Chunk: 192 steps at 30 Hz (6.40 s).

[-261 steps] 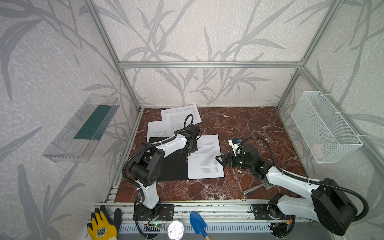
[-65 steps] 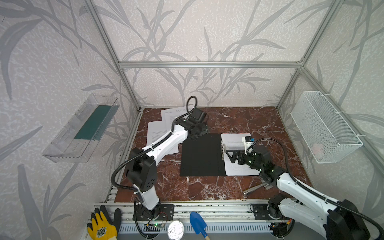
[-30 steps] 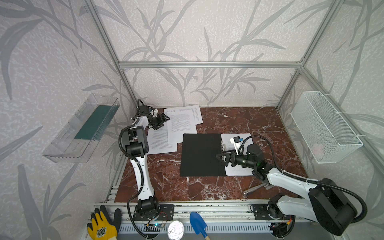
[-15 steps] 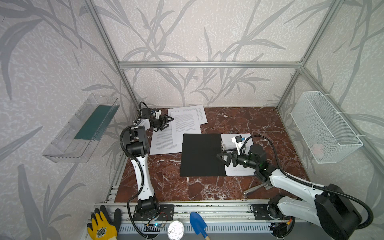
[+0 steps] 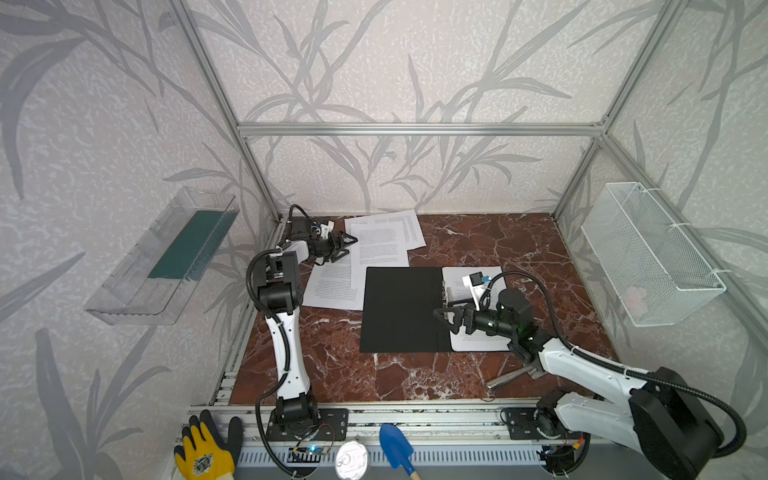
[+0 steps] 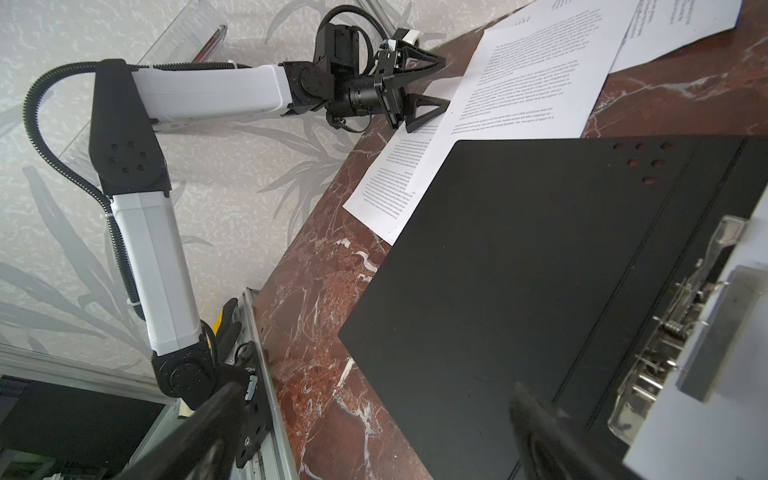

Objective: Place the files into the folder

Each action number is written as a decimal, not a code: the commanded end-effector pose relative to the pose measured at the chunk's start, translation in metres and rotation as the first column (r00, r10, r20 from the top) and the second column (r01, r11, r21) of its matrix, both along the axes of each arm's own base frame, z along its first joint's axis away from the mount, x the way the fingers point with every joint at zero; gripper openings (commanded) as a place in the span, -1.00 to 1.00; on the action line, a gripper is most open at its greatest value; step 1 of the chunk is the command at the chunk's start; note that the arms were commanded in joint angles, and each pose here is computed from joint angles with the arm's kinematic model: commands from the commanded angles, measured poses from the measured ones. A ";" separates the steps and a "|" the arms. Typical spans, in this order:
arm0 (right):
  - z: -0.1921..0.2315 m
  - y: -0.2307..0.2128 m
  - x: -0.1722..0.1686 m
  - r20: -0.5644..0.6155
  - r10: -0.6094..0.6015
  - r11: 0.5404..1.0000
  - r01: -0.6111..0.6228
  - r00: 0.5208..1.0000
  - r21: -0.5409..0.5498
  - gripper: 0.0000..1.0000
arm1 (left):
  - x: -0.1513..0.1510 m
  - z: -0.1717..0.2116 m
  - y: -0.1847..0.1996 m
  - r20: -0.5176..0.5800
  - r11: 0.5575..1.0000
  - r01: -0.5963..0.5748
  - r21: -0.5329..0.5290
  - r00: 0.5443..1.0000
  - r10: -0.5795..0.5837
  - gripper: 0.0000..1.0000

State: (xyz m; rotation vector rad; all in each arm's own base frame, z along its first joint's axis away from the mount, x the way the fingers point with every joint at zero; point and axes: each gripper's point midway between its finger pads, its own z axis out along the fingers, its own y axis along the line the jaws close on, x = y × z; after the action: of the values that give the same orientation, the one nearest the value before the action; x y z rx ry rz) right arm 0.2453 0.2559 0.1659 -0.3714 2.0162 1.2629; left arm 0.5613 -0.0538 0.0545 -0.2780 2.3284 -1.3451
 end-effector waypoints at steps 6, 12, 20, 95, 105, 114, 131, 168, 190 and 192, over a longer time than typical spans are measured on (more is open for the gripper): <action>0.006 0.001 0.005 0.030 -0.002 1.000 0.002 1.000 -0.009 0.98 | -0.003 0.021 -0.026 0.029 0.996 0.065 -0.065 0.998 -0.063 0.62; 0.005 0.002 0.004 0.025 0.002 1.000 -0.002 1.000 -0.011 0.98 | -0.004 0.029 -0.042 0.048 0.991 0.104 -0.082 0.994 -0.100 0.56; 0.005 0.000 0.005 0.028 -0.011 1.000 0.011 1.000 -0.015 0.98 | 0.000 0.012 -0.034 0.002 0.998 0.058 0.031 0.998 -0.058 0.27; 0.005 -0.159 0.015 0.066 -0.560 0.769 0.547 0.826 -0.330 0.98 | -0.234 0.096 -0.271 0.179 0.924 0.133 0.359 0.961 -0.208 -1.00; -0.023 -0.134 0.032 -0.023 -0.441 0.825 0.396 0.897 -0.404 0.98 | -0.233 0.040 -0.229 0.133 0.838 0.035 0.545 0.983 -0.128 -1.00; -0.056 -0.118 0.054 -0.117 -0.404 0.846 0.322 0.907 -0.425 0.98 | -0.228 0.009 -0.212 0.036 0.799 0.027 0.600 0.998 -0.060 -1.00; -0.084 -0.078 0.059 -0.225 -0.308 0.911 0.218 0.924 -0.350 0.75 | -0.231 -0.009 -0.223 -0.029 0.816 0.084 0.572 0.996 -0.083 -1.00; -0.046 -0.121 0.052 -0.202 -0.378 0.856 0.258 0.903 -0.448 -1.00 | -0.244 0.079 -0.238 0.276 0.917 0.024 0.398 0.950 -0.145 0.98; -0.047 -0.185 0.084 -0.012 -0.489 0.614 0.334 0.872 -0.715 -1.00 | -0.282 0.151 -0.244 0.634 0.949 -0.034 0.313 0.752 -0.182 0.98; -0.049 -0.180 0.087 -0.033 -0.484 0.634 0.324 0.875 -0.702 -1.00 | -0.281 0.151 -0.243 0.632 0.948 -0.038 0.316 0.753 -0.181 0.98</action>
State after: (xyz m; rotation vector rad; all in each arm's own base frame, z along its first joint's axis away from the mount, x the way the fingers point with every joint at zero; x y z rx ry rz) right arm 0.3193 0.0689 0.1067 -0.0713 2.5669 0.1946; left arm 0.2762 -0.2966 0.1984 0.3473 1.9292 -0.8877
